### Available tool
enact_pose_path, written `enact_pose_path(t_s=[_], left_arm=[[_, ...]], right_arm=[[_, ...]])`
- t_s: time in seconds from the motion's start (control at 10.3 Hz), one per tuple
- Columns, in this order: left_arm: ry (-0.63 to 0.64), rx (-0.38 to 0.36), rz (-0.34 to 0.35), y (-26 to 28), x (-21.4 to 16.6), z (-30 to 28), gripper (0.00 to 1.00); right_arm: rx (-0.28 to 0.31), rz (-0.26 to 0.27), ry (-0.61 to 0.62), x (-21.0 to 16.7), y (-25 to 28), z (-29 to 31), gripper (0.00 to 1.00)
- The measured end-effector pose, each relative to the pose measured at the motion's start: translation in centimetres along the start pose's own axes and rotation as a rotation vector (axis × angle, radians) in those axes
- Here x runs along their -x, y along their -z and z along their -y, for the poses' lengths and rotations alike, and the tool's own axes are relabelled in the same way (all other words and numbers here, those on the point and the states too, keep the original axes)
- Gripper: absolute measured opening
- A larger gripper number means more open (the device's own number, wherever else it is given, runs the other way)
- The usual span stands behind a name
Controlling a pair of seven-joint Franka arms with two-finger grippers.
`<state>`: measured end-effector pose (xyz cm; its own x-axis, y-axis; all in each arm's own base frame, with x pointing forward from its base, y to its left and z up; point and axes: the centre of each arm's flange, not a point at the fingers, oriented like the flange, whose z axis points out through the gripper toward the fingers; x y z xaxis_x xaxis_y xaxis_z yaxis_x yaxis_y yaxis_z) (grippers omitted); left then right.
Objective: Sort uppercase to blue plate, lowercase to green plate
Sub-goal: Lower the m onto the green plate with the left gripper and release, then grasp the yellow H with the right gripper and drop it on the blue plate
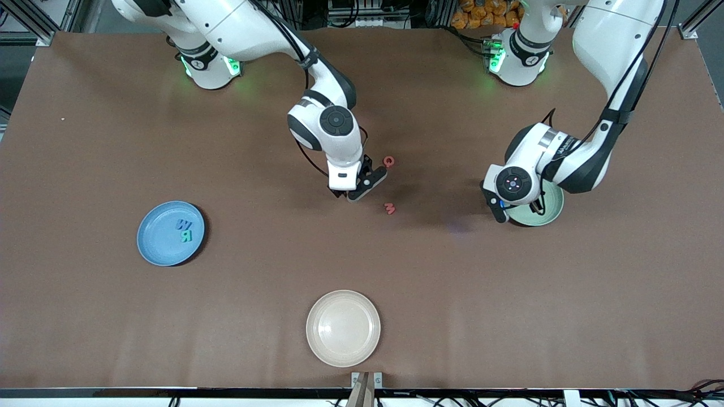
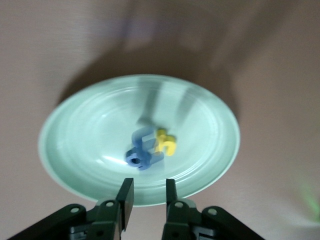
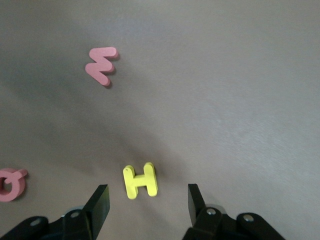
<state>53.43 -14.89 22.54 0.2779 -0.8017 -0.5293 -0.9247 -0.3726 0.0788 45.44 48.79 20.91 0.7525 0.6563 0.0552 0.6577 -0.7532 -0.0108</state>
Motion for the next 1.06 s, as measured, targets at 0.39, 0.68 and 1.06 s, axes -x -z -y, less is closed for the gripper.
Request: enact_pose_path(t_s=[0.39, 0.68, 1.06], left_arm=[[0.046, -0.009, 0.002, 2.7, 1.3, 1.9, 0.60], [0.115, -0.049, -0.039, 7.7, 3.0, 4.2, 1.00], [0.349, -0.053, -0.195, 12.0, 4.3, 5.9, 1.00]], right_arm=[[0.022, -0.001, 0.024, 0.2, -1.4, 0.5, 0.72], [0.024, 0.004, 0.034, 0.4, -2.5, 0.6, 0.71], [0.023, 0.005, 0.018, 0.4, -2.8, 0.6, 0.68]])
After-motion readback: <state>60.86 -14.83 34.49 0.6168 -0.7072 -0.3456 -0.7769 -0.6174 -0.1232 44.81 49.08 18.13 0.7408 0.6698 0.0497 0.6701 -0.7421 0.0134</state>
